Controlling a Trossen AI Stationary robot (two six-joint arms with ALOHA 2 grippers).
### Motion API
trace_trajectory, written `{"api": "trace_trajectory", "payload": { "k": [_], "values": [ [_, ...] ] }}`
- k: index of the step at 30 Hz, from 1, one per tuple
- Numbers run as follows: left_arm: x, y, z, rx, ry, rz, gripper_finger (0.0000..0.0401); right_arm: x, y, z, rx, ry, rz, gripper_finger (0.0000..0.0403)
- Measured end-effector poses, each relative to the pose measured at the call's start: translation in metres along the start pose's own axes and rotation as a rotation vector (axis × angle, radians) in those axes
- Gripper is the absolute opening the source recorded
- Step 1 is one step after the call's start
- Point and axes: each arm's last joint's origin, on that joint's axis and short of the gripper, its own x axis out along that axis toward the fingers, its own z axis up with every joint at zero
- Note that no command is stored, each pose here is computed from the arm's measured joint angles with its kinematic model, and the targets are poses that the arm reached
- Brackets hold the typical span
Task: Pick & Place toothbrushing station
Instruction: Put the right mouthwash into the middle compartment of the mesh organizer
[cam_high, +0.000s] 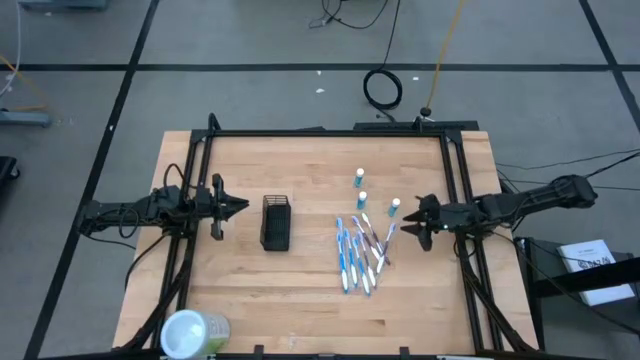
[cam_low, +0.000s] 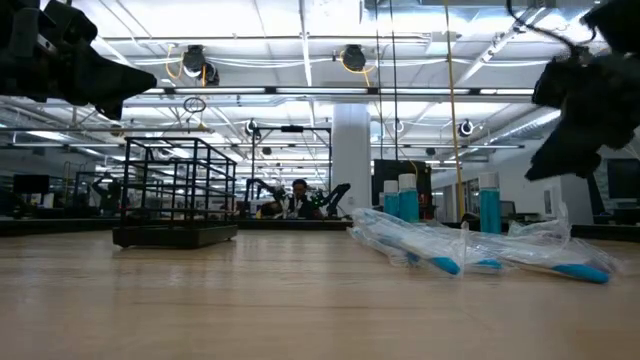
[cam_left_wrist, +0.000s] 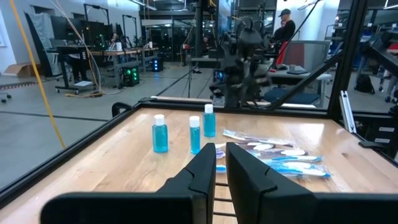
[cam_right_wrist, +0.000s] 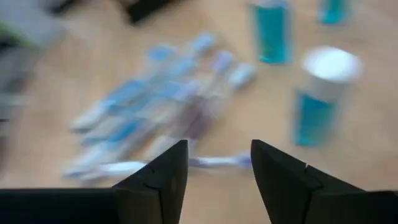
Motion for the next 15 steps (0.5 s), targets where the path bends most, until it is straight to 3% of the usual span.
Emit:
{"api": "trace_trajectory", "payload": {
  "k": [8, 11, 15],
  "values": [
    [0.000, 0.000, 0.000, 0.000, 0.001, 0.000, 0.0042, 0.022, -0.019, -0.025, 0.044, 0.002, -0.256, 0.0166],
    [0.000, 0.000, 0.000, 0.000, 0.001, 0.000, 0.0042, 0.029, -0.028, -0.039, 0.084, 0.017, -0.278, 0.0176],
    [0.000, 0.000, 0.000, 0.000, 0.001, 0.000, 0.0042, 0.034, -0.027, -0.037, 0.091, -0.045, -0.280, 0.0191]
  ]
}}
